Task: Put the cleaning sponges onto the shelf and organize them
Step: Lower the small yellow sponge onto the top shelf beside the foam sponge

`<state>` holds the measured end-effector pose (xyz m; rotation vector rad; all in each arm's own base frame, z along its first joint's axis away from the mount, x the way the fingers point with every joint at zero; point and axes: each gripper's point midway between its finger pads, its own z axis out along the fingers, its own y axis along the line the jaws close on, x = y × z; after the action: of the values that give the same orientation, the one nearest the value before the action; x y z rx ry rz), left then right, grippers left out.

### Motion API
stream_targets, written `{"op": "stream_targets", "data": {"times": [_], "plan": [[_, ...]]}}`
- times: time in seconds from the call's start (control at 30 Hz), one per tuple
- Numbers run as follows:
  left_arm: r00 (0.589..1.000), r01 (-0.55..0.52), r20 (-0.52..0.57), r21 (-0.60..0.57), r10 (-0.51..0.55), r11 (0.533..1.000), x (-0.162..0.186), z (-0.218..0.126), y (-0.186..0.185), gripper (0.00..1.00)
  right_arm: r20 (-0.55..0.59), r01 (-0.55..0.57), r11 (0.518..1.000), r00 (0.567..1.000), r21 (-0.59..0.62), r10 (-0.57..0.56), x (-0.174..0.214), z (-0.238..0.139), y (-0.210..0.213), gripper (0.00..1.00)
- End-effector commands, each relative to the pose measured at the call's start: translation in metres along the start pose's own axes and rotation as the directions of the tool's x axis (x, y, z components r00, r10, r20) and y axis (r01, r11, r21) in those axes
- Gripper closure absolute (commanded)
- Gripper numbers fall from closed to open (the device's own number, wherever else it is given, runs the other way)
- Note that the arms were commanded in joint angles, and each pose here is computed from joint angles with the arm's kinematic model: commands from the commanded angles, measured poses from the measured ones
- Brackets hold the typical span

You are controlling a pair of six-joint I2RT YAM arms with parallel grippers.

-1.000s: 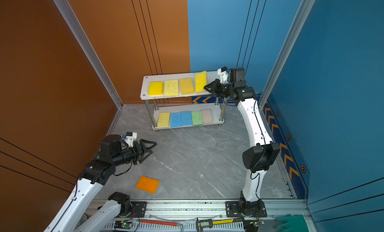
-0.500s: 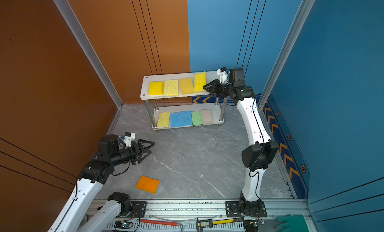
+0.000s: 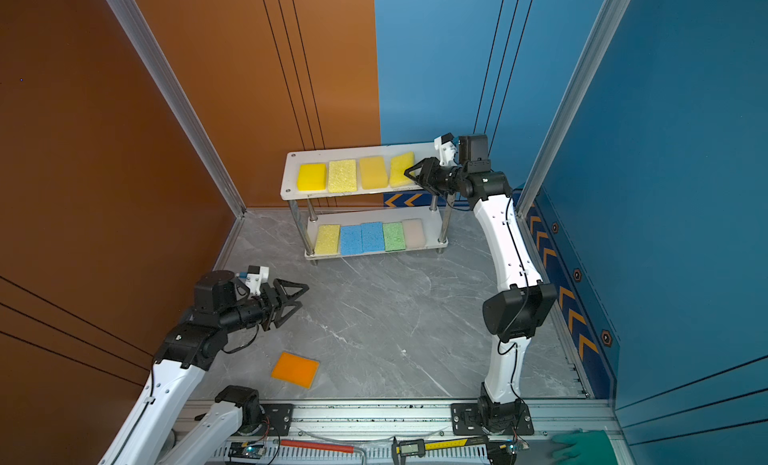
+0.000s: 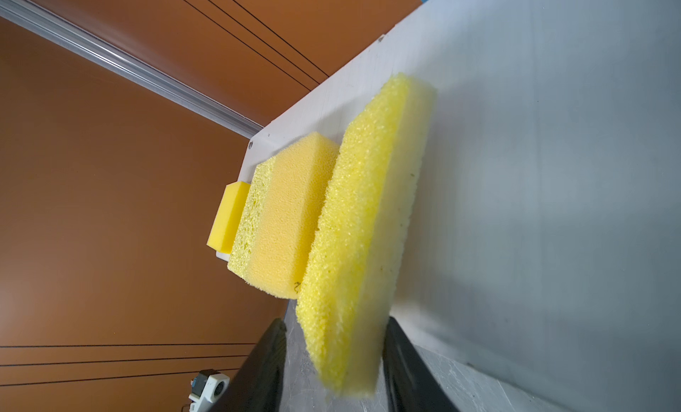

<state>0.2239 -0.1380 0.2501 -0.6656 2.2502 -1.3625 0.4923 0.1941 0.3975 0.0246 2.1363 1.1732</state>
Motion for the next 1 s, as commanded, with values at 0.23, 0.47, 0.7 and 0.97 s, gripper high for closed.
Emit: {"op": "stream_targets", "data": {"times": [0.23, 0.47, 0.7, 0.97], "plan": [[1.0, -0.003, -0.009, -0.002, 0.003, 1.0, 0.001, 0.0, 0.003, 0.31, 0.033, 0.04, 0.997, 0.999, 0.067, -0.042, -0.009, -0.004, -0.01, 0.43], [1.0, 0.001, -0.004, -0.006, -0.001, 1.0, 0.001, -0.001, 0.005, 0.31, 0.037, 0.043, 0.997, 0.998, 0.059, -0.045, -0.014, 0.005, -0.01, 0.39], [1.0, 0.011, 0.001, -0.007, -0.011, 1.0, -0.002, -0.001, 0.008, 0.31, 0.024, 0.039, 0.998, 0.999, 0.05, -0.041, -0.013, 0.019, -0.011, 0.38], [1.0, 0.019, 0.004, -0.002, -0.019, 1.0, -0.006, -0.002, 0.008, 0.31, 0.021, 0.067, 0.996, 0.997, 0.06, -0.068, -0.01, 0.024, -0.009, 0.3]]}}
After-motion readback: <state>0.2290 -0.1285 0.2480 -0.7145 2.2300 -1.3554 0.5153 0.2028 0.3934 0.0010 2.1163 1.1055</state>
